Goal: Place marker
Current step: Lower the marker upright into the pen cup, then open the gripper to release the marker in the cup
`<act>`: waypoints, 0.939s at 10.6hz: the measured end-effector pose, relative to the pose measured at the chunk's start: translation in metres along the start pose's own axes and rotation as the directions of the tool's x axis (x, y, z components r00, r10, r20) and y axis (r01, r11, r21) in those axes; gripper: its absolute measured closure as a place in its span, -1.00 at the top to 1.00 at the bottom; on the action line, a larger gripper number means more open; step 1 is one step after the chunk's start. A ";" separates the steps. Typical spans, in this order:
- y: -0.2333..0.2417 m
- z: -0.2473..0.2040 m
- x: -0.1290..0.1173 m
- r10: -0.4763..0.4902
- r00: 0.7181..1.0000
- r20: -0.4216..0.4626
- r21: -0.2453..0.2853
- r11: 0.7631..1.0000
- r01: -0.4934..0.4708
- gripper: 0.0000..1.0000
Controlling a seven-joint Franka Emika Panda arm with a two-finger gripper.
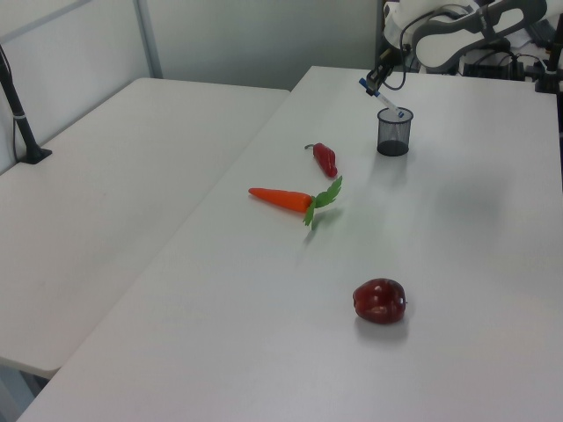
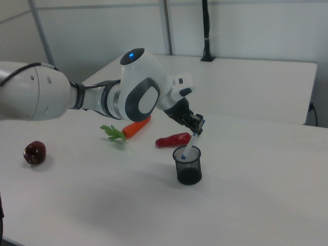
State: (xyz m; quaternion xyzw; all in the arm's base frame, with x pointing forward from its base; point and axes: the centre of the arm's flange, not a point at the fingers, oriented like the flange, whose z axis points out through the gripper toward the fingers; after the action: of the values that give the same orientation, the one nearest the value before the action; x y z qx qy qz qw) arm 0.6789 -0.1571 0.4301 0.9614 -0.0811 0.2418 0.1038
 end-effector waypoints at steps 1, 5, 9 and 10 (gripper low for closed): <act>0.000 0.002 -0.003 -0.001 1.000 0.006 0.001 1.000 0.001 -0.66; -0.001 0.003 -0.004 -0.001 1.000 0.010 0.001 1.000 0.001 -0.59; 0.000 0.002 -0.003 0.000 1.000 0.008 0.001 1.000 0.000 0.10; 0.000 0.001 -0.003 0.000 1.000 0.007 0.001 1.000 0.000 0.42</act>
State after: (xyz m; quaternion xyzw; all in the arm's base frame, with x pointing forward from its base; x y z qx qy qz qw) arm 0.6770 -0.1568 0.4273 0.9622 -0.0812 0.2386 0.1032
